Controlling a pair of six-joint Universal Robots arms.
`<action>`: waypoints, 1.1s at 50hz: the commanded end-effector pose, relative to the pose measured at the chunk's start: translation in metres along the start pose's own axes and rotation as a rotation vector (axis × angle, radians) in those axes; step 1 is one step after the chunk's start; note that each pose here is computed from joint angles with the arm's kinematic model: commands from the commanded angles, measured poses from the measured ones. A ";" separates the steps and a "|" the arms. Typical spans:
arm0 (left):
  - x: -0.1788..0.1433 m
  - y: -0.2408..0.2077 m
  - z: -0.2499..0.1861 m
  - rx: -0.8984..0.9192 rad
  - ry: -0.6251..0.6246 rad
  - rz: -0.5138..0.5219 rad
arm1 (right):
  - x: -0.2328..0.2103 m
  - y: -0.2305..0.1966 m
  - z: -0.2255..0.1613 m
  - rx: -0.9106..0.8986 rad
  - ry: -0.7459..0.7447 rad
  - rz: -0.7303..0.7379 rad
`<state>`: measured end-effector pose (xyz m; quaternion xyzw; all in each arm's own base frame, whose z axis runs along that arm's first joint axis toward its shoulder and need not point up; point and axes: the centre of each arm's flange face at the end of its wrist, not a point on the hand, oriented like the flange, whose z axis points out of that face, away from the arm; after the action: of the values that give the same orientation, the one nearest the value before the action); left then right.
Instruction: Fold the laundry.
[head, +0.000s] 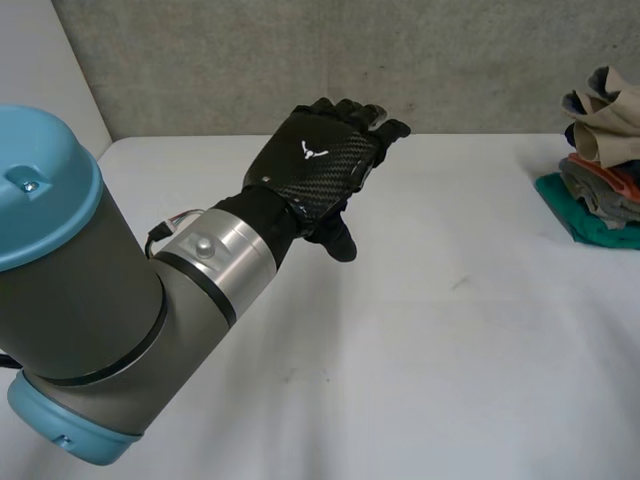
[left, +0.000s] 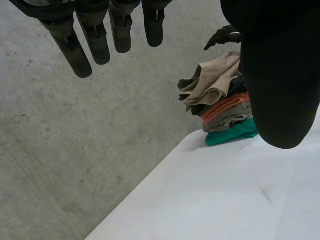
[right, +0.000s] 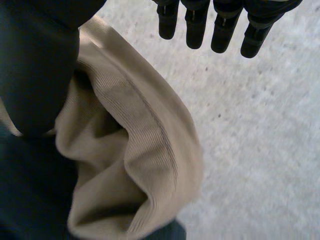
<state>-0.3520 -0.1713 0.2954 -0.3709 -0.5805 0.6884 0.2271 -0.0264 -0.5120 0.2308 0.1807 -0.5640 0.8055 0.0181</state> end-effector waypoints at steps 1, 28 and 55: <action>0.001 0.001 -0.001 -0.005 0.004 -0.002 | 0.012 -0.016 -0.027 -0.205 0.061 -0.070; -0.025 -0.028 -0.006 0.087 -0.107 -0.002 | -0.037 -0.198 -0.040 -0.059 0.280 -0.331; -0.104 0.043 -0.033 -0.126 -0.485 -0.074 | -0.282 -0.167 -0.117 -0.138 -0.105 0.145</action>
<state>-0.2554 -0.2377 0.2744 -0.1788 -0.6790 0.7087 0.0691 0.2514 -0.2896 0.2505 0.2040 -0.6373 0.7394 -0.0737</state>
